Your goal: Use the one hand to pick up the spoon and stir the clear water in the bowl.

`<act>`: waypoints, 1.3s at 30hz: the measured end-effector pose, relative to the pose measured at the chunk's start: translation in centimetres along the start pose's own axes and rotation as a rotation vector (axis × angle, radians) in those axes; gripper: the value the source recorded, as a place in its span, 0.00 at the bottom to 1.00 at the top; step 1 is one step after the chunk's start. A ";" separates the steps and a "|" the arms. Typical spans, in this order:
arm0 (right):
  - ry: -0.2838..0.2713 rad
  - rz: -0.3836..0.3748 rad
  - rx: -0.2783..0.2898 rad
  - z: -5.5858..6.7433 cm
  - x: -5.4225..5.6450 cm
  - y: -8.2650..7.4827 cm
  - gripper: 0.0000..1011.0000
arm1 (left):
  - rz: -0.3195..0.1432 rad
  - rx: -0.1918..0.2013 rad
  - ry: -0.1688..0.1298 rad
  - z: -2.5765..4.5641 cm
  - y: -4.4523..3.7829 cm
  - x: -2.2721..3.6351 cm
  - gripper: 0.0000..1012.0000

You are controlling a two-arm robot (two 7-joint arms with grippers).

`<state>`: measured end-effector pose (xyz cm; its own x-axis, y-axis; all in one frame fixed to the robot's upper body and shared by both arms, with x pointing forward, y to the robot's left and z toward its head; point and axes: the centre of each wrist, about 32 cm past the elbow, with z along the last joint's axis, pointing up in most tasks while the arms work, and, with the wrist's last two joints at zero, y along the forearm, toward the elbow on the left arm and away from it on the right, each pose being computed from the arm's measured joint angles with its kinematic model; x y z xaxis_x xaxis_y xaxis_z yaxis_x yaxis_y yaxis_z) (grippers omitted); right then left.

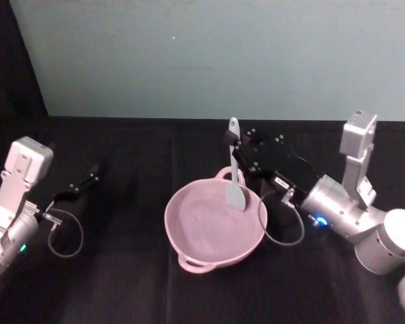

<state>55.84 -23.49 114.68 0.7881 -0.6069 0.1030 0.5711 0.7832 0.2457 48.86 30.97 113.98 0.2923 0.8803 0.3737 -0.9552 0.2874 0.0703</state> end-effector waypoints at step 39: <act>0.055 0.099 0.051 -2.4 -1.6 3.8 0.12 | 0.000 0.000 0.000 0.00 0.00 0.00 0.99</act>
<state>57.30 -19.19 113.15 0.8524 -0.5172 0.0764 0.4782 0.8303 0.2862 48.86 30.97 113.98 0.2922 0.8803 0.3737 -0.9553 0.2873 0.0702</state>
